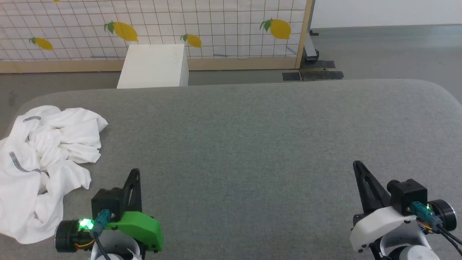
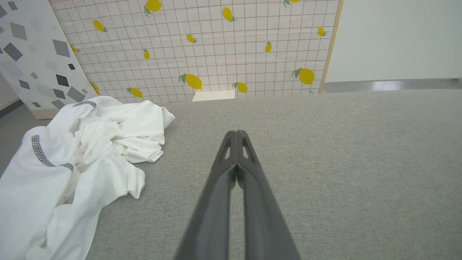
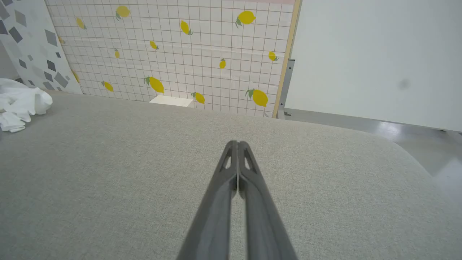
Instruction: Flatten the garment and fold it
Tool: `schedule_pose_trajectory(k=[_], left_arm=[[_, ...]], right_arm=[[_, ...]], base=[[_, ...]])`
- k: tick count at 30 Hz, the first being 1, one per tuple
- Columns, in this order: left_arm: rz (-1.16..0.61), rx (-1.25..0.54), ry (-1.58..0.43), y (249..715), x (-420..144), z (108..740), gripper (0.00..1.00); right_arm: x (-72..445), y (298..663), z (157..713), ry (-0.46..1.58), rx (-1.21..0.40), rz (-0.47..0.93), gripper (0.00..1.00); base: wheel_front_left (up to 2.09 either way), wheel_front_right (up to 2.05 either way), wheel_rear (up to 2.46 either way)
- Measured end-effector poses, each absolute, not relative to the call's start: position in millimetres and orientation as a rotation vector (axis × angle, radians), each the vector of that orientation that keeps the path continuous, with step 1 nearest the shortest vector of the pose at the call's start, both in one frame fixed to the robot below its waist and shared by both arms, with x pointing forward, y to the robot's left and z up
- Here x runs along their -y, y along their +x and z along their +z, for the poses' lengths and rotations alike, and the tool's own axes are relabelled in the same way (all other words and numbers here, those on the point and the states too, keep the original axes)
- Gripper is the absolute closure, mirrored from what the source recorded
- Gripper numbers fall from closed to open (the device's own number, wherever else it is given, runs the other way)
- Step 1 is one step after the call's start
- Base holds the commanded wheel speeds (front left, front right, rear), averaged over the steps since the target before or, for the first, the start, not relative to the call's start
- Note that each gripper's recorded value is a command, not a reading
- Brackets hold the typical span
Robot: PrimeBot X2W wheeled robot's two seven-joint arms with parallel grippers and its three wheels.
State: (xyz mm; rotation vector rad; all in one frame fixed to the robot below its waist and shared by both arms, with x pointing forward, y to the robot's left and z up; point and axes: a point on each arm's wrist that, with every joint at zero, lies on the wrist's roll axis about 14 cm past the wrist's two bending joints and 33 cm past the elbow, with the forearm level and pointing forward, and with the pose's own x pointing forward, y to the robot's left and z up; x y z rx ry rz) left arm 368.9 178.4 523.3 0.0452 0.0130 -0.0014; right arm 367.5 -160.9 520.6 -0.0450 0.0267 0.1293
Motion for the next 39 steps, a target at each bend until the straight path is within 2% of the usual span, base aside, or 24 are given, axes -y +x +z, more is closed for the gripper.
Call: schedule_pose_trajectory(k=[10,11,39], left_arm=[[-0.001,-0.013,0.045,368.9,-178.4,523.3,1.0],[-0.002,-0.013,0.045,368.8,-178.3,523.3,0.0],[0.033,0.023,0.014,362.3,-189.6,526.5,0.0]], right_arm=[[160.9,367.5,520.6,-0.045,-0.027,0.129,1.0],[160.9,367.4,520.4,-0.045,-0.027,0.129,0.0],[169.8,375.2,524.4,-0.022,0.011,0.105,0.0]], base=[[0.0,0.0,0.0],[0.0,0.0,0.0],[0.0,0.0,0.0]])
